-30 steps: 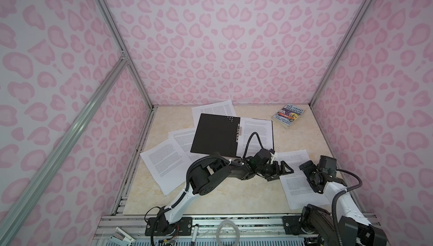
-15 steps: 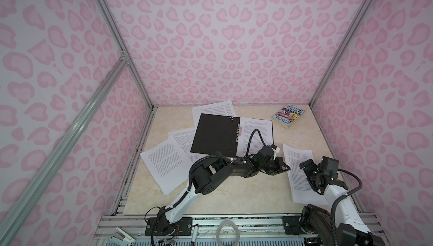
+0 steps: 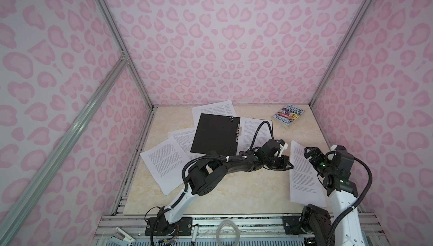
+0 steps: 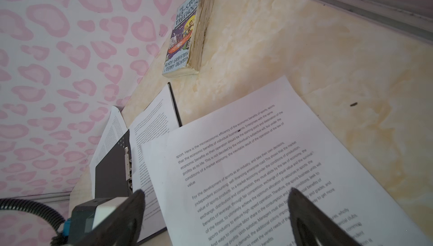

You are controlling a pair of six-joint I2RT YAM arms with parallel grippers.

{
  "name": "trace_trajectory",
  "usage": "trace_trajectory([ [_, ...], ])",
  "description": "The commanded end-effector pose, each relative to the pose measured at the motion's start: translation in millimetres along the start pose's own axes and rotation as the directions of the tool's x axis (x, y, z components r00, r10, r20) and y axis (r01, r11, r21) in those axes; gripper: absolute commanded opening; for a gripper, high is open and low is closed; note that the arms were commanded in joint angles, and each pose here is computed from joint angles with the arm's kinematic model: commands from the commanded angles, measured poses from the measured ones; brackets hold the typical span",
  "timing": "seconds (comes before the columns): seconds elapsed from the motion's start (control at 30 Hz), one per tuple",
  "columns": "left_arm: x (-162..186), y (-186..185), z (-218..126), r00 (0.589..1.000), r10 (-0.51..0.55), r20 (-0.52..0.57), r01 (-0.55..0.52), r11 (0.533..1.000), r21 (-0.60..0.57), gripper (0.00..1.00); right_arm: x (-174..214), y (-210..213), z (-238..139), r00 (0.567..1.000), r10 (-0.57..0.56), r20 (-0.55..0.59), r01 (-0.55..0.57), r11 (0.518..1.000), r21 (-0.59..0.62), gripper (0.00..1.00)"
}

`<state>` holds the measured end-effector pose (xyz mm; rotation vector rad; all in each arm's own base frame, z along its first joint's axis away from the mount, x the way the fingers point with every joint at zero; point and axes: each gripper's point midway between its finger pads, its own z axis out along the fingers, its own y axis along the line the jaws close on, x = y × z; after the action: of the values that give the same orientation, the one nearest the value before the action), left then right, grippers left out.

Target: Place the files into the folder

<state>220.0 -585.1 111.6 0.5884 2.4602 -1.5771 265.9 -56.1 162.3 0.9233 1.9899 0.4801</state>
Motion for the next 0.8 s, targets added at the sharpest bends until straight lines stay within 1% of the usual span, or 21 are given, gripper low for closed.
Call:
trace_trajectory([
  [0.0,-40.0,-139.0,-103.8,0.971,0.197,0.133,-0.214,0.968,0.131,0.04,-11.7,16.5,-4.1,0.999,-0.012,0.032,0.014,0.998,-0.063,0.95],
  [0.1,-48.8,-143.4,-124.8,0.964,0.218,0.149,-0.235,0.966,0.105,0.04,-18.2,23.4,-6.7,0.999,-0.009,0.044,0.013,0.997,-0.081,0.95],
  [0.2,-58.4,-140.0,-144.6,0.952,0.250,0.178,-0.262,0.964,0.046,0.04,-25.4,35.2,-12.5,0.997,-0.008,0.071,0.017,0.992,-0.126,0.96],
  [0.33,-70.6,-135.0,-167.2,0.946,0.256,0.201,-0.268,0.963,0.036,0.04,-35.3,67.8,-21.3,0.994,-0.007,0.106,0.037,0.958,-0.285,0.97],
  [0.47,-81.3,-133.6,-195.7,0.935,0.263,0.239,-0.273,0.962,0.007,0.04,-43.8,82.6,-30.0,0.989,-0.010,0.149,0.062,0.936,-0.346,0.97],
  [0.53,-86.0,-130.3,-215.3,0.935,0.244,0.256,-0.244,0.969,-0.032,0.04,-42.9,91.6,-30.1,0.989,-0.009,0.147,0.066,0.919,-0.390,0.97],
  [0.63,-87.3,-126.1,-246.3,0.931,0.213,0.295,-0.208,0.977,-0.050,0.04,-35.9,101.6,-27.5,0.989,-0.045,0.139,0.099,0.908,-0.408,0.97],
  [0.77,-91.7,-98.5,-289.6,0.937,0.075,0.340,-0.090,0.996,0.027,0.04,-24.1,111.3,-22.9,0.980,-0.145,0.134,0.185,0.913,-0.363,0.98],
])
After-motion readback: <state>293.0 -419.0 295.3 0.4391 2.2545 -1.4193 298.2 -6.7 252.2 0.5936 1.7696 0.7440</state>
